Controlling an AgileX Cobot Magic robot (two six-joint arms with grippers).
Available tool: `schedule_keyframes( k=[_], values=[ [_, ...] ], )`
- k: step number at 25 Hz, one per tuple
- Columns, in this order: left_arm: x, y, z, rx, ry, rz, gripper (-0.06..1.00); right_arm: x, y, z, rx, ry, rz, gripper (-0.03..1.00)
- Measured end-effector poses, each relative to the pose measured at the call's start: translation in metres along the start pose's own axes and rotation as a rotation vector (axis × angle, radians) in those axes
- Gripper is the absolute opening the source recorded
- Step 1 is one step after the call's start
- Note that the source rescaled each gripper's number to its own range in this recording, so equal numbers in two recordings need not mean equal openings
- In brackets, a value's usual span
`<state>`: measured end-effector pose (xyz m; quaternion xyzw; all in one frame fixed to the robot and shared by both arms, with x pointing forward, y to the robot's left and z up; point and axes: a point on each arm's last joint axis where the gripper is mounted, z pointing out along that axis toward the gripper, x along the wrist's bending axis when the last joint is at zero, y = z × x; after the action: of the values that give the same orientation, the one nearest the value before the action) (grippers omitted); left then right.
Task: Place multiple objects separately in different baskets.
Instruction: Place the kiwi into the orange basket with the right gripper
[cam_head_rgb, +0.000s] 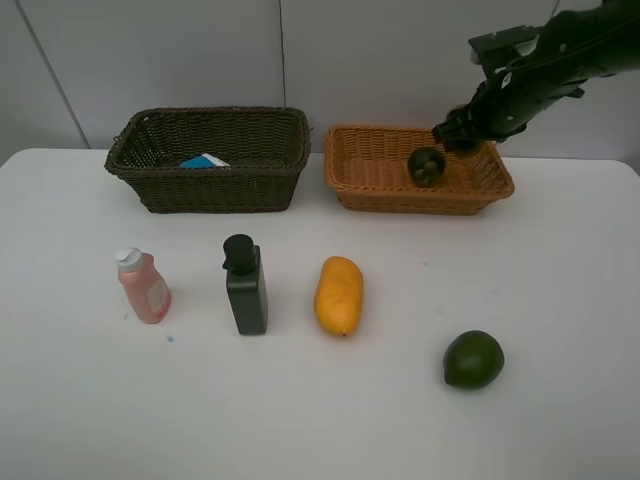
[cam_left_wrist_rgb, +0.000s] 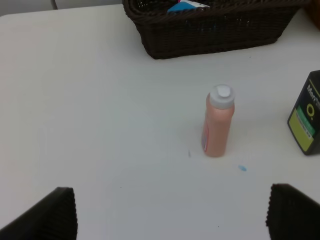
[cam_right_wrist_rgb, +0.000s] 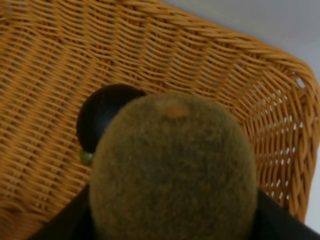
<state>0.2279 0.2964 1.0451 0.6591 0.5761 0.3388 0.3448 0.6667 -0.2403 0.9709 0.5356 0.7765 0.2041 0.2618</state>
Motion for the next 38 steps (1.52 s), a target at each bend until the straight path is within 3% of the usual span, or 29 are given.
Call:
schedule_keyframes(
  k=[7,22,24,26,28,38],
  values=[
    [0.000,0.000,0.000,0.000,0.000,0.000,1.00,0.004,-0.006,0.022,-0.009,0.007,-0.003,0.57],
    [0.000,0.000,0.000,0.000,0.000,0.000,1.00,-0.007,-0.007,0.024,-0.037,-0.011,0.017,0.57],
    [0.000,0.000,0.000,0.000,0.000,0.000,1.00,-0.007,-0.006,0.024,-0.039,-0.010,0.022,0.64],
    [0.000,0.000,0.000,0.000,0.000,0.000,1.00,-0.007,-0.006,0.024,-0.040,-0.007,0.052,0.86],
    [0.000,0.000,0.000,0.000,0.000,0.000,1.00,-0.007,-0.006,0.024,-0.044,-0.007,0.069,0.94],
    [0.000,0.000,0.000,0.000,0.000,0.000,1.00,-0.007,-0.006,0.024,-0.045,-0.007,0.080,0.98]
  ],
)
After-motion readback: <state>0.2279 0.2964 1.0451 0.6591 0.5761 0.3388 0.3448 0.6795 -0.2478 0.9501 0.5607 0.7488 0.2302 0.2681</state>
